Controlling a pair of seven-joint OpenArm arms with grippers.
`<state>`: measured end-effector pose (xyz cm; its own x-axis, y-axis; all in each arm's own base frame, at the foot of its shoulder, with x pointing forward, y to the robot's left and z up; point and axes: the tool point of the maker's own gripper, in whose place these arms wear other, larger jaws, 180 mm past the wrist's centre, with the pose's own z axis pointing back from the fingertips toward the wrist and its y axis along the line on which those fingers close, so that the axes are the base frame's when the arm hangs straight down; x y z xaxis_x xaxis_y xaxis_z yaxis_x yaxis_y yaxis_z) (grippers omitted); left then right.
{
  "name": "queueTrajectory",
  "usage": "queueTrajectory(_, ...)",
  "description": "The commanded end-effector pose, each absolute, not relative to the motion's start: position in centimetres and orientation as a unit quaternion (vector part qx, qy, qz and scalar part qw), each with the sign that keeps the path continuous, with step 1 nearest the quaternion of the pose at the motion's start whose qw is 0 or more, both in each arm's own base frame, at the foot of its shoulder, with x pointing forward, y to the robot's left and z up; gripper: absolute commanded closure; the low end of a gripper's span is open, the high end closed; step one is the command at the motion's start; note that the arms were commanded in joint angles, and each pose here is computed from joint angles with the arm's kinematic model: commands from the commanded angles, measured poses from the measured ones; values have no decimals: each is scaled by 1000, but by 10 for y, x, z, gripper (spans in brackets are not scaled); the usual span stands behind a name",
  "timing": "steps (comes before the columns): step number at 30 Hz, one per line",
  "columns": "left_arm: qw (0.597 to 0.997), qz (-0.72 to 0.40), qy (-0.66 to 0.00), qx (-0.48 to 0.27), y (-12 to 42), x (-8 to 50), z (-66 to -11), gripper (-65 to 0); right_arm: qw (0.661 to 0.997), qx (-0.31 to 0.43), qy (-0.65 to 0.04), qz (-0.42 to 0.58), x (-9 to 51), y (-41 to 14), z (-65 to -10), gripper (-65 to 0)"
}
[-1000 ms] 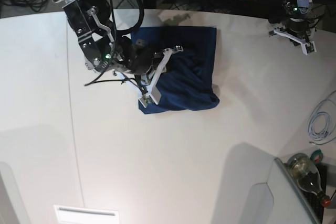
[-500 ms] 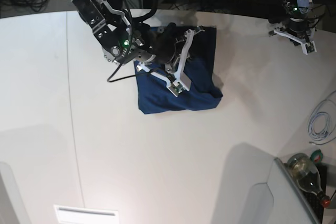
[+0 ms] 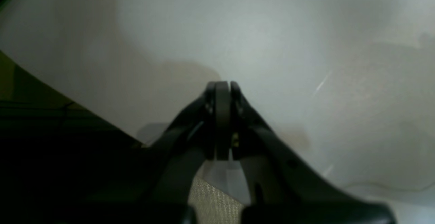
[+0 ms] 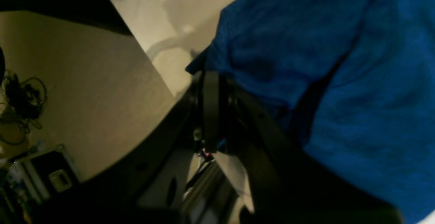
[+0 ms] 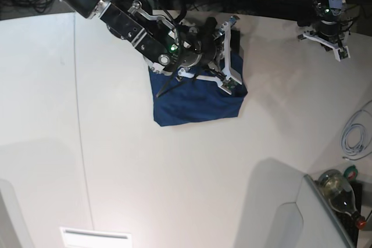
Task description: Layout the t-shirt on the table in an organized manner, then fold the t-shirt properly
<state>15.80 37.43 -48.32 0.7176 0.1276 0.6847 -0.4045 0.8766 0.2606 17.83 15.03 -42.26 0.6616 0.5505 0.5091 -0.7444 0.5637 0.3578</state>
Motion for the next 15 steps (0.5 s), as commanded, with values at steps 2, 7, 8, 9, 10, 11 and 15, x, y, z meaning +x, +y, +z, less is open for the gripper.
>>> queueTrajectory(2, 901, 142, -352, 209, 383, 161, -475, 0, 860, 294, -186, 372, 186, 162, -413, -6)
queueTrajectory(7, 899, 136, -362, 209, 381, 168, -469, 0, 860, 297, -179, 375, 183, 172, -414, -66)
queueTrajectory(8, 898, 135, -363, 209, 381, 169, -468, 0, 859, 298, -179, 375, 184, 173, -413, -111)
queueTrajectory(9, 898, 135, -364, 209, 381, 170, -467, 0, 858, 298, -183, 377, 186, 174, -410, -164)
queueTrajectory(10, 897, 135, -365, 209, 381, 171, -466, 0, 857, 299, -183, 378, 186, 174, -408, -210)
queueTrajectory(11, 897, 134, -366, 208, 380, 172, -466, 0, 855, 301, -186, 380, 187, 175, -402, -261)
queueTrajectory(15, 894, 132, -375, 205, 377, 177, -461, 0, 843, 303, -251, 367, 214, 155, -357, -251)
